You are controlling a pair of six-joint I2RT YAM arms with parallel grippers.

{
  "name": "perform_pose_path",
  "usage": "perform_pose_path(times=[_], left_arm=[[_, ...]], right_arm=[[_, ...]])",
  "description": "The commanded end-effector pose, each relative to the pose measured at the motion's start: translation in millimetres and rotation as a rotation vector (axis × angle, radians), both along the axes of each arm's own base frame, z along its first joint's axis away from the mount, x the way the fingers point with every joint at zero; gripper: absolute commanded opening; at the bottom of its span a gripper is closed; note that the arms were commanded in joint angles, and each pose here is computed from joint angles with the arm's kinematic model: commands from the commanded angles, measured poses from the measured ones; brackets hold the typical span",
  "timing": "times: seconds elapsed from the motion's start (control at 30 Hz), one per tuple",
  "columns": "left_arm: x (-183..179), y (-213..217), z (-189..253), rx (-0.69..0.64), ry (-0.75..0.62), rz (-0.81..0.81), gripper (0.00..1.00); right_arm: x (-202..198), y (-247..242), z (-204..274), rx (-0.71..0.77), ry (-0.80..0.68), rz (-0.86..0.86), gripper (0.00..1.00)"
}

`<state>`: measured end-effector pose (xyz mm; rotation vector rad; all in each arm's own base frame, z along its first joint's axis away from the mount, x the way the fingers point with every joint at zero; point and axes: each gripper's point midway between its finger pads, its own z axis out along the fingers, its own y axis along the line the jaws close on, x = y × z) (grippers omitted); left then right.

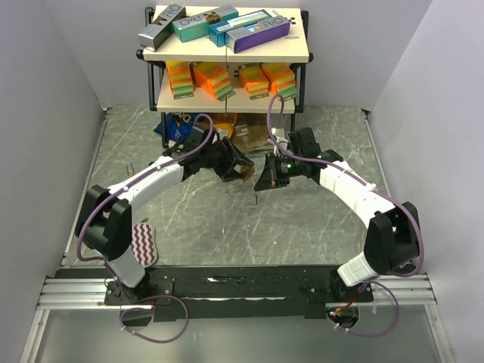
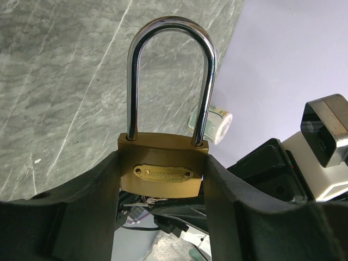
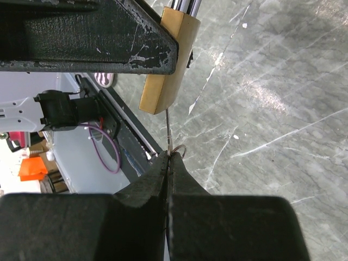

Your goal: Unlock with the key

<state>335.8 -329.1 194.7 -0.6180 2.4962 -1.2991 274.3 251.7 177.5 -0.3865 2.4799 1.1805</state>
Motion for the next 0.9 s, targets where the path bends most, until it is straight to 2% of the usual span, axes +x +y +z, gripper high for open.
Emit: perform_pose_path(times=[0.0,0.87], left_arm=[[-8.9,-11.0,42.0,-0.091,-0.079,-0.043,0.01],[-7.4,-17.5,39.0,-0.082,-0.075,-0.056,0.01]], right_arm=[[11.8,3.5,33.2,0.040,-0.097,-0.013,0.00],[22.9,3.3,37.0,0.018,-0.114,-0.037,0.00]])
